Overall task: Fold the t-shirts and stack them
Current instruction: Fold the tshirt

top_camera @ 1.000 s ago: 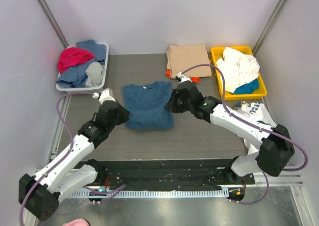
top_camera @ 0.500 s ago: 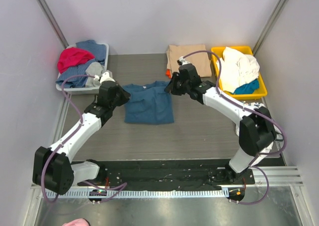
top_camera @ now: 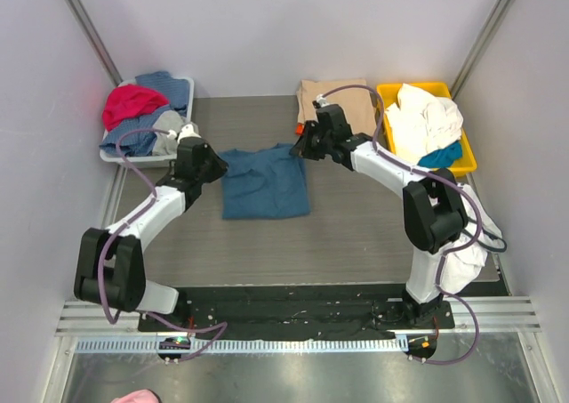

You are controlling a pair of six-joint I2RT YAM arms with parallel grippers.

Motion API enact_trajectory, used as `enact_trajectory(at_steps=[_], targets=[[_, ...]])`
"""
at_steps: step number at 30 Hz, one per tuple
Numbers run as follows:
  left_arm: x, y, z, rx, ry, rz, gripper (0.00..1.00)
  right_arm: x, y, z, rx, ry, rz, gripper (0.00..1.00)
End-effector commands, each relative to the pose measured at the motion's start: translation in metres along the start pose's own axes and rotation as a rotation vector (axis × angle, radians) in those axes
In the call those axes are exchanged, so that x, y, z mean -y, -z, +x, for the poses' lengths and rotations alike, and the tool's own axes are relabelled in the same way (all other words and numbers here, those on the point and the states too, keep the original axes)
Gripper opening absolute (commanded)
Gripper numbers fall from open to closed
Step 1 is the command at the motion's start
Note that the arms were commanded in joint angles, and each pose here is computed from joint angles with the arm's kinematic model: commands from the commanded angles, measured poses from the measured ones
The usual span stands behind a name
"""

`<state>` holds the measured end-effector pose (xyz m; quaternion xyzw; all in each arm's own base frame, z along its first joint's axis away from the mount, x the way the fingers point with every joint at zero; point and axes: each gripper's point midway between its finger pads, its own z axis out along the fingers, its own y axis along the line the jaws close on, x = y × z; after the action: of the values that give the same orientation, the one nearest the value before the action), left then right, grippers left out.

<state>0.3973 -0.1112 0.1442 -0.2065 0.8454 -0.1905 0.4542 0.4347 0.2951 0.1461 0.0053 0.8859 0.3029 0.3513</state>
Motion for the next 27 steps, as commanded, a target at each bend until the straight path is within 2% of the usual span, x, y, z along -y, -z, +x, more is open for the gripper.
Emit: enact_trajectory(at_steps=[1,11,24,25,26,27], targets=[[0.022,-0.023,-0.028,0.059,-0.017,0.079,0.00,-0.012,-0.005,-0.040,0.086,0.019,-0.064,0.01],[0.019,-0.068,-0.029,0.026,0.016,0.099,0.00,0.012,-0.038,-0.050,0.061,-0.008,-0.062,0.01],[-0.001,-0.087,-0.049,0.042,0.052,0.092,0.00,0.028,-0.079,-0.067,0.051,-0.033,-0.110,0.01],[-0.004,-0.093,-0.047,0.036,0.049,0.088,0.00,0.031,-0.083,-0.068,0.051,-0.035,-0.119,0.05],[-0.007,-0.096,-0.048,0.038,0.045,0.085,0.13,0.028,-0.085,-0.074,0.071,-0.026,-0.151,0.15],[-0.014,-0.101,-0.054,0.059,0.045,0.063,0.27,0.027,-0.087,-0.080,0.087,-0.023,-0.170,0.34]])
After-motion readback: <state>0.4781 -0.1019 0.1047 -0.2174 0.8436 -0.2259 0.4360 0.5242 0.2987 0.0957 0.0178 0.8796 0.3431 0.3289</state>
